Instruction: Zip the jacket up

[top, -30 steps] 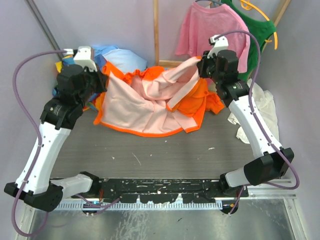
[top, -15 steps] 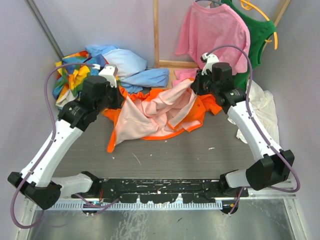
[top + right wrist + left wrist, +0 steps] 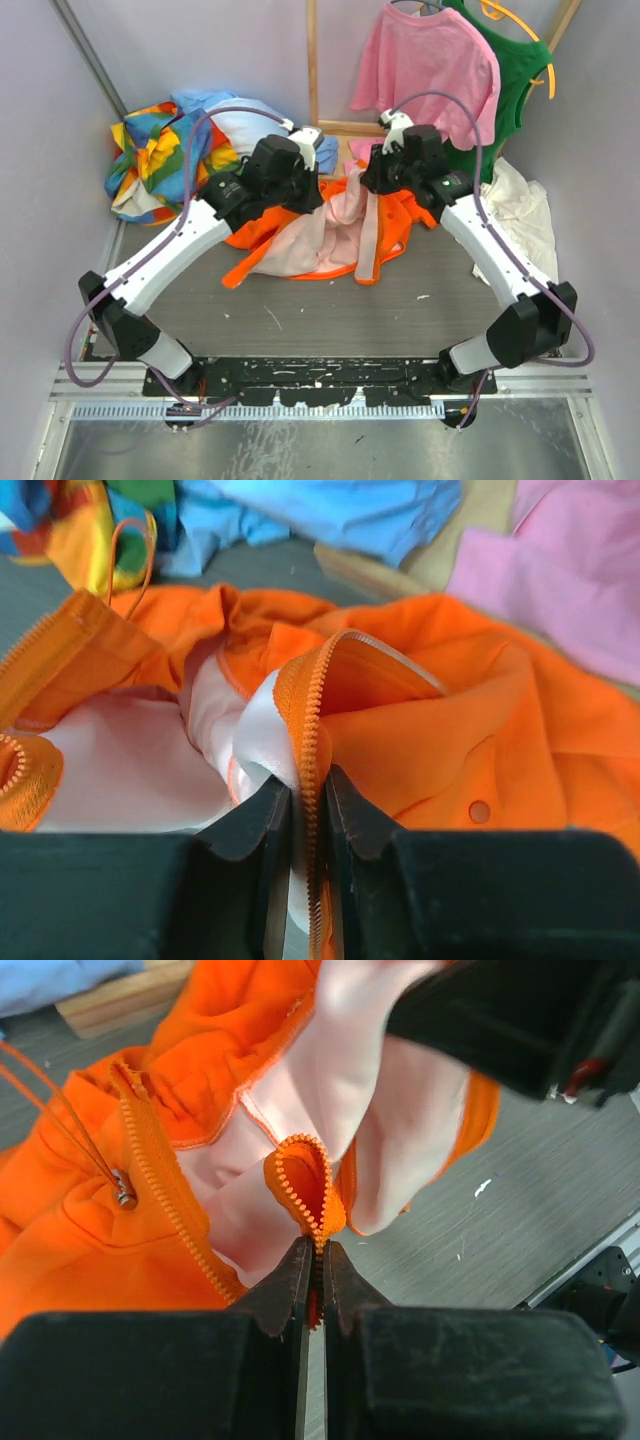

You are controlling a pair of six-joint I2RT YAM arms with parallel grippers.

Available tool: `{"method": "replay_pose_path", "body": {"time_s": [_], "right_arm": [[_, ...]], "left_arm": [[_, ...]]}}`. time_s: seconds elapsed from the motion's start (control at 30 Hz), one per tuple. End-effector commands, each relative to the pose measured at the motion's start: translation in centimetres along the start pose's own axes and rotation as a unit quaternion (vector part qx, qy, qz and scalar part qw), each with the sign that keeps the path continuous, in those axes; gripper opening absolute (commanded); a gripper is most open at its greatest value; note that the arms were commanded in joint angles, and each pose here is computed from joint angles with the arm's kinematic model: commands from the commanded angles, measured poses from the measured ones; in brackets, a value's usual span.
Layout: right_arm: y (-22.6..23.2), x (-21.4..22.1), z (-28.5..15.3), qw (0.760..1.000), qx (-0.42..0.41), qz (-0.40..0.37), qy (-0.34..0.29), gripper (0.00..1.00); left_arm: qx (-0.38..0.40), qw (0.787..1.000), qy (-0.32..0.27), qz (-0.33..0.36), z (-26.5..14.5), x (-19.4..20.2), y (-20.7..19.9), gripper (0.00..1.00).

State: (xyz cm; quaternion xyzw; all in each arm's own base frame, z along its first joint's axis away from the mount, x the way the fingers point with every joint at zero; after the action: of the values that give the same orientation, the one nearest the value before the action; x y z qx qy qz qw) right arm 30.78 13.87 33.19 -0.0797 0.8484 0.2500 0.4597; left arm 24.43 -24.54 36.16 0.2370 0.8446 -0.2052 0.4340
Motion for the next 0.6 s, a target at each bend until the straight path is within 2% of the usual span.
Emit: {"method": "replay_pose_path", "body": {"time_s": [0.0, 0.1, 0.2, 0.27, 0.33, 0.4, 0.57], "right_arm": [[-0.4, 2.6, 3.6, 1.000, 0.003, 0.011, 0.025, 0.25], [-1.2, 3.6, 5.1, 0.999, 0.020, 0.019, 0.029, 0.30], [-1.6, 3.7, 5.0, 0.999, 0.044, 0.021, 0.009, 0.39], [-1.6, 3.7, 4.2, 0.999, 0.049, 0.021, -0.008, 0.42], [-1.4, 3.8, 3.3, 0.999, 0.045, 0.021, -0.019, 0.45], [-1.1, 4.4, 2.6, 0.999, 0.028, 0.023, -0.014, 0.48], [-0.3, 8.4, 0.9, 0.999, 0.020, 0.020, 0.017, 0.59]], "left_arm": [[0.031, 0.999, -0.031, -0.020, 2.3, -0.7, -0.7, 0.08], [0.048, 0.998, 0.005, -0.042, 4.8, 0.2, -1.1, 0.09], [0.101, 0.992, 0.019, -0.067, 6.7, 0.6, -2.1, 0.28], [0.105, 0.991, 0.017, -0.079, 7.3, 0.5, -2.3, 0.33], [0.103, 0.992, 0.008, -0.079, 7.5, 0.1, -2.2, 0.37], [0.110, 0.991, 0.007, -0.077, 7.2, 0.0, -2.3, 0.46], [0.087, 0.993, 0.014, -0.081, 4.6, 2.4, -0.5, 0.62]]}}
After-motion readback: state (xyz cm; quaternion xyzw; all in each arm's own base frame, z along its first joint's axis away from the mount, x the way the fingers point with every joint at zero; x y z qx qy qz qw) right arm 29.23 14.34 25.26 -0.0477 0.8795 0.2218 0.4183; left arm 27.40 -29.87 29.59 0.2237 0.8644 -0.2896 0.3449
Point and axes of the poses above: each gripper's point midway between its finger pads, its own z axis out along the fingers, its own y axis along the line the jaws close on, x = y × z, the point moved 10 cm from there along -z, back along the fingers, and after that the axes turned 8 degrees about z, right-handed, at the moved point
